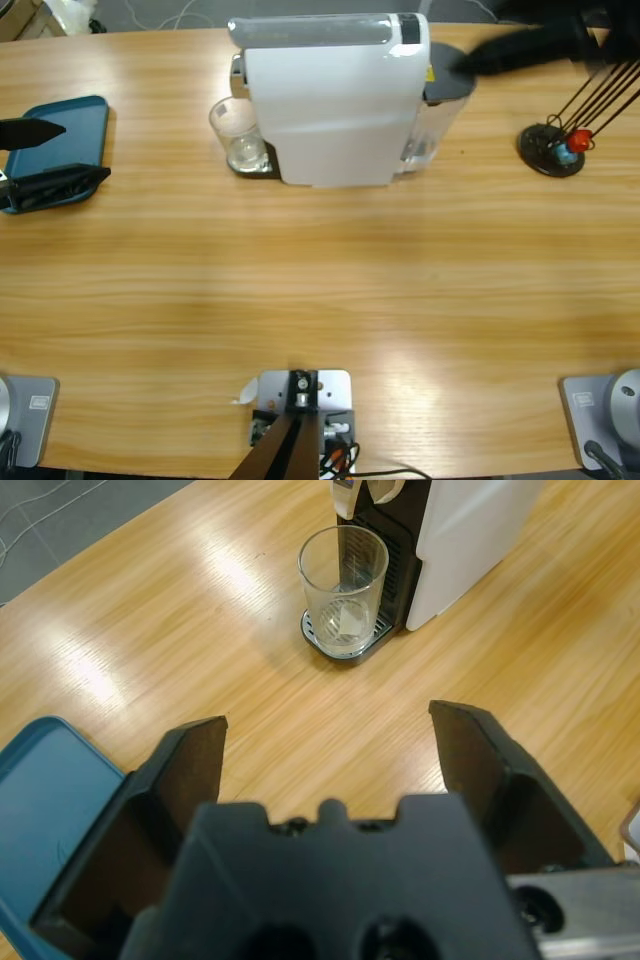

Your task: Pour coffee

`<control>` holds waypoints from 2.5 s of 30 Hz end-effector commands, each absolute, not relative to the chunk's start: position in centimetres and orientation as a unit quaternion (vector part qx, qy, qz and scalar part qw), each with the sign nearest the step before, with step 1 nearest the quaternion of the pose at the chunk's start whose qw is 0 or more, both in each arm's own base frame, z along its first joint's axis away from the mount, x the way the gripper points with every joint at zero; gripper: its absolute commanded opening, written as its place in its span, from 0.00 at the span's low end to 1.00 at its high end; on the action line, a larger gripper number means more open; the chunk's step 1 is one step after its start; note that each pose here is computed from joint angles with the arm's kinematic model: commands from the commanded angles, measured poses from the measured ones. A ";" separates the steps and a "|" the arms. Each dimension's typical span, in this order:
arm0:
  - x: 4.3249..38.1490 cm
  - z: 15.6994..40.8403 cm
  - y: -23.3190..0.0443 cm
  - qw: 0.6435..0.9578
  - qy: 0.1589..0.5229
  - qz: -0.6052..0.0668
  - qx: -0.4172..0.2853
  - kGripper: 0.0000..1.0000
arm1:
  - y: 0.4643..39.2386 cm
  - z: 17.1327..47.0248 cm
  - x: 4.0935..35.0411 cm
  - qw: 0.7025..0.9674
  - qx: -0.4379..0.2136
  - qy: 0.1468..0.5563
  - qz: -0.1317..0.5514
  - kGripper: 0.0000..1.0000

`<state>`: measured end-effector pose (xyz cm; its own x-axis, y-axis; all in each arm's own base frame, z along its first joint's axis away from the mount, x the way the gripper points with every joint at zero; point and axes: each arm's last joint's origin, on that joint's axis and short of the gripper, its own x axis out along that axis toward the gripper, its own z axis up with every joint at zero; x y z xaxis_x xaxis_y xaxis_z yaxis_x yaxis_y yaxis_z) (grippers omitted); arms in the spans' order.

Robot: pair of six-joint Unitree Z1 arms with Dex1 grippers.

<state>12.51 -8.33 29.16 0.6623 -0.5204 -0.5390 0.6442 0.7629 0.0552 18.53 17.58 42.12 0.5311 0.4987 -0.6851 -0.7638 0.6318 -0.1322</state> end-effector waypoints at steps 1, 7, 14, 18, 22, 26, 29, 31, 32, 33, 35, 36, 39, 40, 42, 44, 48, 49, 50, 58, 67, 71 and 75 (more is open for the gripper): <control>12.4 28.2 -8.1 0.900 0.274 -0.314 0.126 0.88 | 20.1 41.2 27.8 0.840 -0.254 0.382 0.290 0.00; 13.2 27.9 -8.6 0.896 0.287 -0.314 0.129 0.88 | 21.2 40.8 30.9 0.825 -0.264 0.418 0.274 0.00; 13.6 27.9 -8.8 0.894 0.293 -0.313 0.130 0.88 | 23.8 39.1 30.2 0.794 -0.291 0.445 0.296 0.00; 13.7 27.8 -8.9 0.893 0.295 -0.314 0.130 0.88 | 24.5 39.1 30.4 0.789 -0.296 0.448 0.299 0.00; 13.8 27.8 -8.9 0.893 0.296 -0.314 0.130 0.89 | 24.9 39.7 30.7 0.789 -0.302 0.446 0.296 0.00; 13.8 27.8 -8.9 0.892 0.297 -0.314 0.130 0.89 | 25.2 39.9 30.9 0.787 -0.306 0.446 0.296 0.00; 13.7 27.8 -8.9 0.892 0.298 -0.314 0.131 0.88 | 25.5 39.2 31.0 0.782 -0.309 0.453 0.298 0.00; 13.7 27.7 -8.9 0.892 0.299 -0.314 0.131 0.89 | 25.6 39.0 31.1 0.780 -0.309 0.456 0.298 0.00; 13.7 27.8 -8.9 0.892 0.298 -0.314 0.131 0.89 | 25.6 38.9 31.1 0.780 -0.310 0.456 0.298 0.00; 13.7 27.7 -8.9 0.892 0.299 -0.314 0.131 0.88 | 25.6 39.0 31.1 0.780 -0.310 0.455 0.297 0.00; 13.7 27.7 -8.9 0.892 0.299 -0.314 0.131 0.89 | 25.6 39.0 31.1 0.781 -0.311 0.454 0.295 0.00; 13.7 27.7 -8.9 0.892 0.299 -0.314 0.131 0.89 | 25.6 39.0 31.1 0.781 -0.313 0.454 0.295 0.00; 13.7 27.7 -8.9 0.891 0.300 -0.314 0.131 0.89 | 25.6 39.0 31.2 0.780 -0.315 0.453 0.294 0.00; 13.7 27.7 -8.9 0.891 0.300 -0.314 0.131 0.89 | 25.6 39.0 31.2 0.780 -0.316 0.453 0.293 0.00; 13.7 27.7 -8.9 0.892 0.299 -0.314 0.131 0.89 | 25.6 38.9 31.2 0.780 -0.317 0.454 0.292 0.00; 13.7 27.7 -8.9 0.891 0.300 -0.314 0.131 0.89 | 25.5 38.9 31.2 0.780 -0.317 0.454 0.292 0.00; 13.7 27.7 -8.9 0.891 0.300 -0.314 0.131 0.88 | 25.6 38.6 31.2 0.777 -0.317 0.458 0.293 0.00; 13.7 27.7 -8.9 0.891 0.300 -0.314 0.131 0.89 | 25.6 38.5 31.2 0.776 -0.318 0.459 0.293 0.00; 13.7 27.7 -8.9 0.891 0.300 -0.314 0.131 0.89 | 25.6 38.4 31.2 0.775 -0.318 0.460 0.294 0.00; 13.7 27.7 -8.9 0.891 0.300 -0.314 0.131 0.89 | 25.5 37.8 31.1 0.771 -0.319 0.467 0.293 0.00; 13.7 27.7 -8.9 0.891 0.301 -0.314 0.131 0.89 | 25.5 37.2 31.0 0.770 -0.318 0.469 0.294 0.00; 13.7 27.7 -8.9 0.891 0.300 -0.313 0.131 0.89 | 25.5 37.2 30.9 0.769 -0.318 0.470 0.294 0.00; 13.6 27.7 -8.8 0.891 0.301 -0.314 0.131 0.89 | 25.2 36.8 30.6 0.769 -0.318 0.472 0.292 0.00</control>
<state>13.35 -8.83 28.37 0.6371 -0.5033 -0.5838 0.6457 0.7621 0.0476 30.48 24.51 40.15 0.4431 0.2073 -0.8722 -0.7296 0.6487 -0.2164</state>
